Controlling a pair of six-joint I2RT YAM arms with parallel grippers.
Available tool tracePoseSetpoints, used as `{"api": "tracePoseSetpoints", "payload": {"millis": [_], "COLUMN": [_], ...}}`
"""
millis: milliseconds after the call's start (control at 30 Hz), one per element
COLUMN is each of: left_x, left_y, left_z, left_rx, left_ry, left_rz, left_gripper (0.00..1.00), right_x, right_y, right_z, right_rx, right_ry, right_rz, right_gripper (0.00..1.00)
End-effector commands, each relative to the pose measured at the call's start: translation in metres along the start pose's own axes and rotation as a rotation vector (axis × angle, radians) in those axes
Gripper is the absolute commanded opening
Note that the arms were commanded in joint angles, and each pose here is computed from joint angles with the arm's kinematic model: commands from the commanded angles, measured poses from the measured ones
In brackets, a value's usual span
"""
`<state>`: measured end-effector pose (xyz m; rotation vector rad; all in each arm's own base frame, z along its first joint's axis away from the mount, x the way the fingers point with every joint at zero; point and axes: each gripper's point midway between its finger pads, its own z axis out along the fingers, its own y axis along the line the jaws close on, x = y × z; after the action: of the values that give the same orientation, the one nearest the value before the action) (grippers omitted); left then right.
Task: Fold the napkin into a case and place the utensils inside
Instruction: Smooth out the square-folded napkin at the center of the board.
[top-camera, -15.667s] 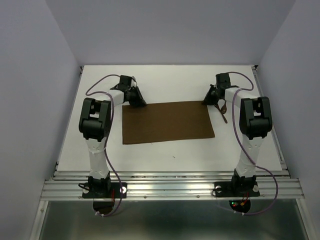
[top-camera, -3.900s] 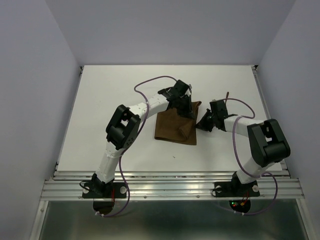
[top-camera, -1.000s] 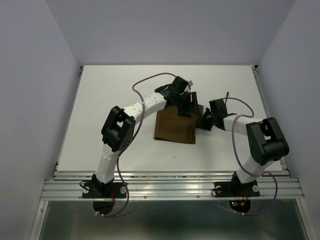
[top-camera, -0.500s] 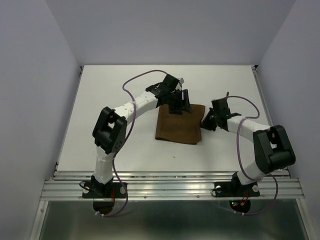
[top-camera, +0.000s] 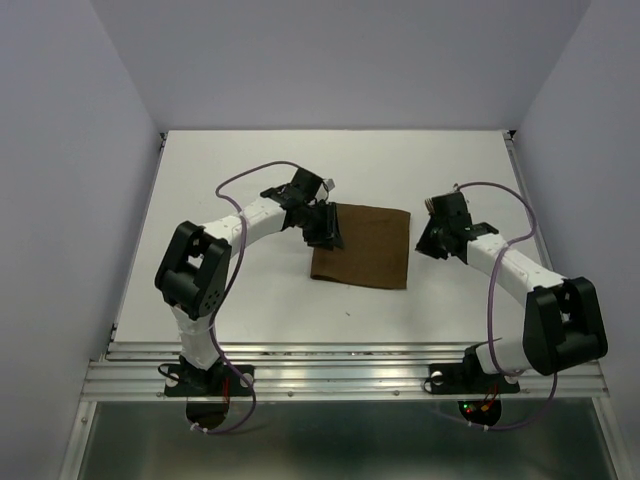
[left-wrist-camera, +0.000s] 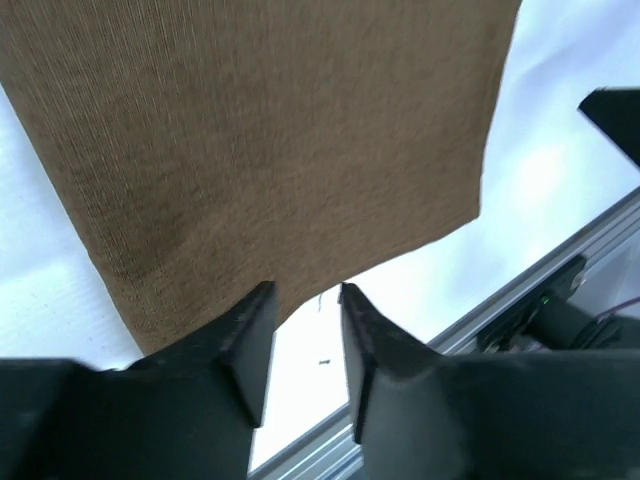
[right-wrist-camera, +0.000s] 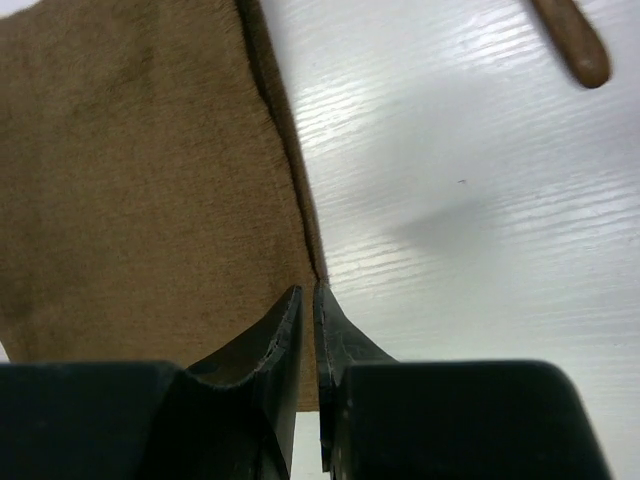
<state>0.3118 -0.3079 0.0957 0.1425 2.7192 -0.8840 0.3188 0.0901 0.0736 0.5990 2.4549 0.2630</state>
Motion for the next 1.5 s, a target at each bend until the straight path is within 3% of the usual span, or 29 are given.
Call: {"api": "tracePoseSetpoints", "payload": {"millis": [0,167,367,533,667,833,933,1133,1300,1467], "left_x": [0.018,0.045,0.068,0.081,0.069,0.011,-0.027,-0.099,-0.107,-0.088], "left_y": [0.000,0.030,0.054,0.063,0.057,0.021,0.020,0.033,0.052,0.069], "left_z": [0.001,0.014,0.024,0.023,0.006,-0.017,-0.023,0.003,0.038,0.071], "left_rx": [0.049,-0.026,-0.079,-0.108,-0.129,-0.065,-0.052,-0.077,-0.106,-0.106], "left_ry": [0.048,0.112,0.166,0.192,0.152,0.022,-0.053,-0.142,-0.138,-0.074], "left_rz": [0.066,0.044,0.023,0.054,0.092,0.116,0.087,0.017,-0.006,-0.048], "left_gripper": [0.41,0.17,0.00,0.00,0.00,0.00,0.00,0.00,0.00,0.00], "right_x": [0.013,0.051,0.089,0.070,0.024,-0.026,-0.050,-0.075,-0.076,-0.067], "right_y": [0.028,0.037,0.019,0.013,0.035,0.063,0.084,0.099,0.087,0.068], "right_z": [-0.007,0.003,0.023,0.024,0.010,0.012,0.027,0.077,0.112,0.141], "right_rx": [-0.072,-0.144,-0.104,-0.031,-0.060,-0.077,-0.142,-0.101,-0.061,0.008], "right_ry": [0.042,0.158,0.264,0.195,0.055,-0.037,-0.048,-0.036,0.015,0.042], "right_rz": [-0.085,-0.077,-0.085,-0.099,-0.125,-0.119,-0.085,-0.098,-0.074,-0.099], "right_gripper": [0.15,0.14,0.13,0.13,0.14,0.16,0.17,0.15,0.15,0.13]}}
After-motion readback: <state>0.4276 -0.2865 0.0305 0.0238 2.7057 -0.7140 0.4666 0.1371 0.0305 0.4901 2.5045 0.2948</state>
